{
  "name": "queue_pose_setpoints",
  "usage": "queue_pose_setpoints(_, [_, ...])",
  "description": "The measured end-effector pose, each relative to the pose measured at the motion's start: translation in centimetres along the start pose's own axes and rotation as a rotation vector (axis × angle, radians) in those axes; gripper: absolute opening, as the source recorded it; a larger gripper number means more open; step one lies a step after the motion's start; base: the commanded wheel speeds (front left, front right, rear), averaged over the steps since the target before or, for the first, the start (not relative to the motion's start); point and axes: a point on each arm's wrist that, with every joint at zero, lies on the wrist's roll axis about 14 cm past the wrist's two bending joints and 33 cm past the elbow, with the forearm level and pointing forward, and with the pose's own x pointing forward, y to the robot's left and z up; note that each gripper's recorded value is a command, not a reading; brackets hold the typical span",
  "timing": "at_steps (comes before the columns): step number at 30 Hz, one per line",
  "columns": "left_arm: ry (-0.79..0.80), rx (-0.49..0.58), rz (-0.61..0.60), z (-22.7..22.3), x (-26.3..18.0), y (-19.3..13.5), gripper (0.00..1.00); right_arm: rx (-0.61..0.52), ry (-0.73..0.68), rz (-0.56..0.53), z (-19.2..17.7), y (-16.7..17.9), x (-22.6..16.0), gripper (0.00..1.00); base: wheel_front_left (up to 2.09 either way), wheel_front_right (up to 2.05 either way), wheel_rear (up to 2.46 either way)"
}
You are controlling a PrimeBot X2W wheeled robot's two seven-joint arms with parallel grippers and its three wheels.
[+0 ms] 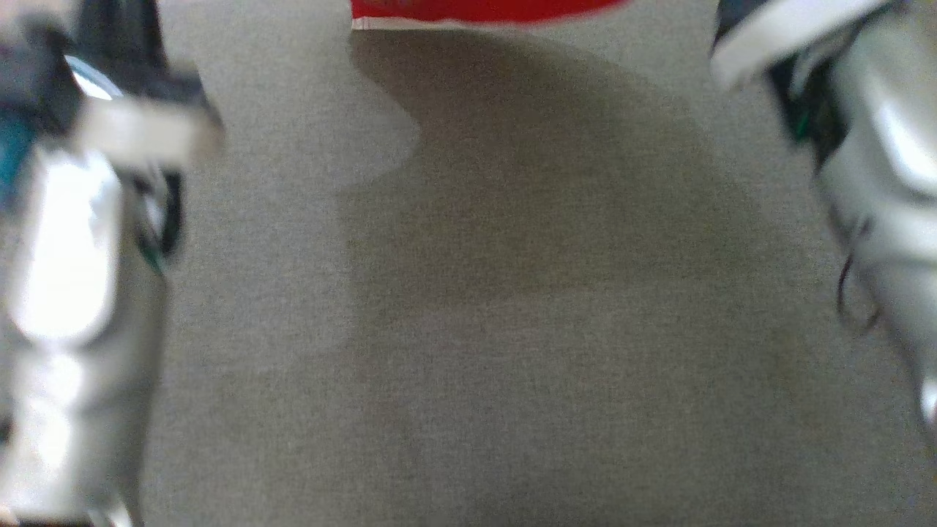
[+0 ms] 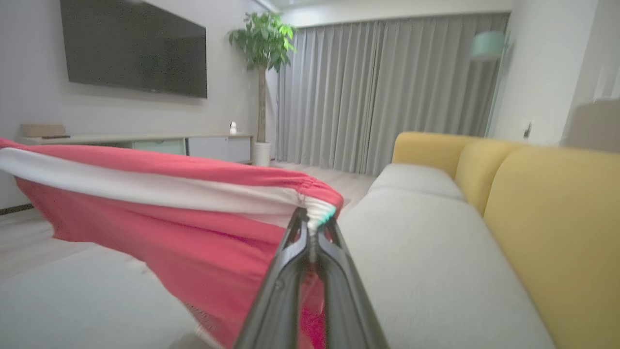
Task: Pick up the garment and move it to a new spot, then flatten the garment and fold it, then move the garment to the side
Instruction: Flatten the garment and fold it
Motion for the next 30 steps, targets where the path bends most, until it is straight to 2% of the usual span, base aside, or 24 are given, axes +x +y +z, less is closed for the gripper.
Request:
queue_pose_setpoints(6, [0.316,-0.187,0.091,-10.0,-11.3,-2.4,0.0,0.177,0.252,0.016,-9.8,4.6,-8.3,0.0,0.0,0.0,0.0])
queue_pose_setpoints(10, [0.499,-0.281,0.148,-14.0,-19.2,-4.0,0.0,0.299,0.382,0.029,-13.7,8.4,-14.3,0.0,0.0,0.0,0.0])
queue_pose_setpoints(17, [0.565,-0.324,0.223,-13.8,-25.8,-4.2,0.0,0.469,0.469,0.04,-15.0,13.5,-21.3,0.0,0.0,0.0,0.0])
queue_pose_setpoints(23, [0.624,-0.317,0.242,-13.4,-31.4,-4.5,0.0,0.557,0.537,0.069,-15.1,17.1,-26.6,0.0,0.0,0.0,0.0])
queue_pose_setpoints(26, [0.638,-0.311,0.241,-13.2,-33.0,-4.8,0.0,0.574,0.558,0.08,-14.9,17.9,-28.2,0.0,0.0,0.0,0.0])
queue_pose_setpoints(30, [0.622,-0.299,0.223,-12.7,-32.8,-4.9,0.0,0.576,0.551,0.086,-14.5,17.7,-28.2,0.0,0.0,0.0,0.0])
